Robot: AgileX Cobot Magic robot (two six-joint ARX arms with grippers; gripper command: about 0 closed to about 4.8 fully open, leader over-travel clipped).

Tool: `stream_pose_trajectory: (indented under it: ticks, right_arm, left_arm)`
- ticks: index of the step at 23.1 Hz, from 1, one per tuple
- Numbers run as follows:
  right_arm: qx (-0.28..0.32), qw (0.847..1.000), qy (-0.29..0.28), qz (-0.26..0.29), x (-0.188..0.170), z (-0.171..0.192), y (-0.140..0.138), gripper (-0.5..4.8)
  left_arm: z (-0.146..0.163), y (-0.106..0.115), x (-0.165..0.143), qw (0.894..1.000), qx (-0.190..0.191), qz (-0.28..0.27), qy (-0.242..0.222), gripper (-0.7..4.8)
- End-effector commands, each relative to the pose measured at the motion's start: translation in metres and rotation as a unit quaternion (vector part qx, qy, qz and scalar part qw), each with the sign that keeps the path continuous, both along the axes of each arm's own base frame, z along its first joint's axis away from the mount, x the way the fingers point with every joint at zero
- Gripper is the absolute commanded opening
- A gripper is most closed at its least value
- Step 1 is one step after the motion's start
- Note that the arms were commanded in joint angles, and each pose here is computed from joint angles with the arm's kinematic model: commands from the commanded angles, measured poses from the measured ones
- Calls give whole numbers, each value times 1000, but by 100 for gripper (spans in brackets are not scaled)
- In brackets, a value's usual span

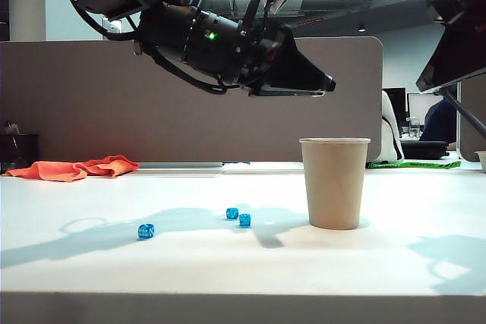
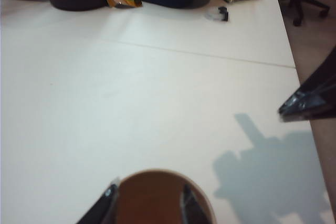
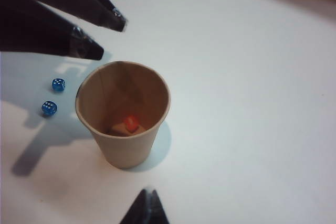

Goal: Pick up the dice with a different color and drop it into the paper cup.

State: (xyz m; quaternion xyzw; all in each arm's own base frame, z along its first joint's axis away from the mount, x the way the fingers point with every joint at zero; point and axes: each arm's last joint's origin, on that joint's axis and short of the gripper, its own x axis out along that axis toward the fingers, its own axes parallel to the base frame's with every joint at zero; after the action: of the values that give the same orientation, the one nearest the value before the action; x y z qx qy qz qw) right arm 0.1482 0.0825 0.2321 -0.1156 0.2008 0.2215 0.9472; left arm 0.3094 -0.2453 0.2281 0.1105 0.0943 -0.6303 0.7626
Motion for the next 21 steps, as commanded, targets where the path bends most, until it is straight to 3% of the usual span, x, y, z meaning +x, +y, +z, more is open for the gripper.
stream_pose_trajectory:
  ticks: [1,3,6,10,15,21]
  right_arm:
    - [6,1000,-10,-1,0,3,0,-1]
    - [9,1000,-15,-1,1,4,0,-1]
    - [21,999,-33,1,0,8,0,-1]
    - [77,994,-76,-10,-9,24,-6,-1]
    - [98,988,-116,-38,-25,36,-20,-1]
    - [102,980,-133,-103,-42,33,-54,-1]
  left_arm:
    - [7,-1,0,1000,-16,3,-1,82]
    - [9,1,1,1000,-18,8,0,-6]
    - [15,5,2,999,-24,23,1,-6]
    - [39,17,0,996,-32,78,-37,-6]
    - [64,45,1,990,-50,127,-24,-6]
    - [101,94,-10,974,-40,219,-35,-6]
